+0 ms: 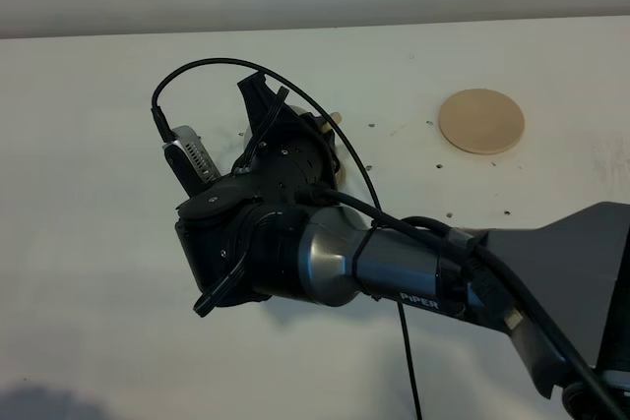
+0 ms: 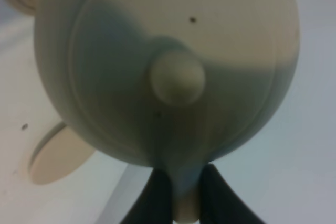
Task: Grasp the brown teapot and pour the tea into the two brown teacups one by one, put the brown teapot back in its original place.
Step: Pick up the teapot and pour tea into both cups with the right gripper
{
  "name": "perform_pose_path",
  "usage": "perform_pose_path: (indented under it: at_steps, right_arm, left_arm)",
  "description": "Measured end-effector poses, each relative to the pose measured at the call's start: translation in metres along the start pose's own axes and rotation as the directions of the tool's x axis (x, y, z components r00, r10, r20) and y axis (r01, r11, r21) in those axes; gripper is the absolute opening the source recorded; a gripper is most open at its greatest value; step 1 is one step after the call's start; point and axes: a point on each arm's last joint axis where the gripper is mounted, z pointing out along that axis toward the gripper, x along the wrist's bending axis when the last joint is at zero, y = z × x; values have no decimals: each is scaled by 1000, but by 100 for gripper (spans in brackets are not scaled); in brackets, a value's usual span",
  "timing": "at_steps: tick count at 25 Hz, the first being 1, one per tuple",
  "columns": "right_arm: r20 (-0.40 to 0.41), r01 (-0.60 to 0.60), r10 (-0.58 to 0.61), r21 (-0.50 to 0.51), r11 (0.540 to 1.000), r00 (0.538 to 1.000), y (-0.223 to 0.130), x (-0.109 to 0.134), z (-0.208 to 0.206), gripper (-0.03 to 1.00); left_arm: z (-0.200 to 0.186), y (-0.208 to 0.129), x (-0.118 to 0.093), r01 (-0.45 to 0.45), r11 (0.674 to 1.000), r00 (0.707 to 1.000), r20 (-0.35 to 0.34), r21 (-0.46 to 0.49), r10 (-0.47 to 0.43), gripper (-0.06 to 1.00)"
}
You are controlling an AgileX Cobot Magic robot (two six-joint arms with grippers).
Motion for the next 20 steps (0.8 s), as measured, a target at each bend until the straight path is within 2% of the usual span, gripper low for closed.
perform_pose_path:
  at_steps: [20]
  right_arm:
    - [27, 13, -14, 7, 1000, 1000, -1, -2, 0, 11]
  left_arm:
    - [0, 0, 0, 0, 1000, 1000, 0, 0, 0, 24]
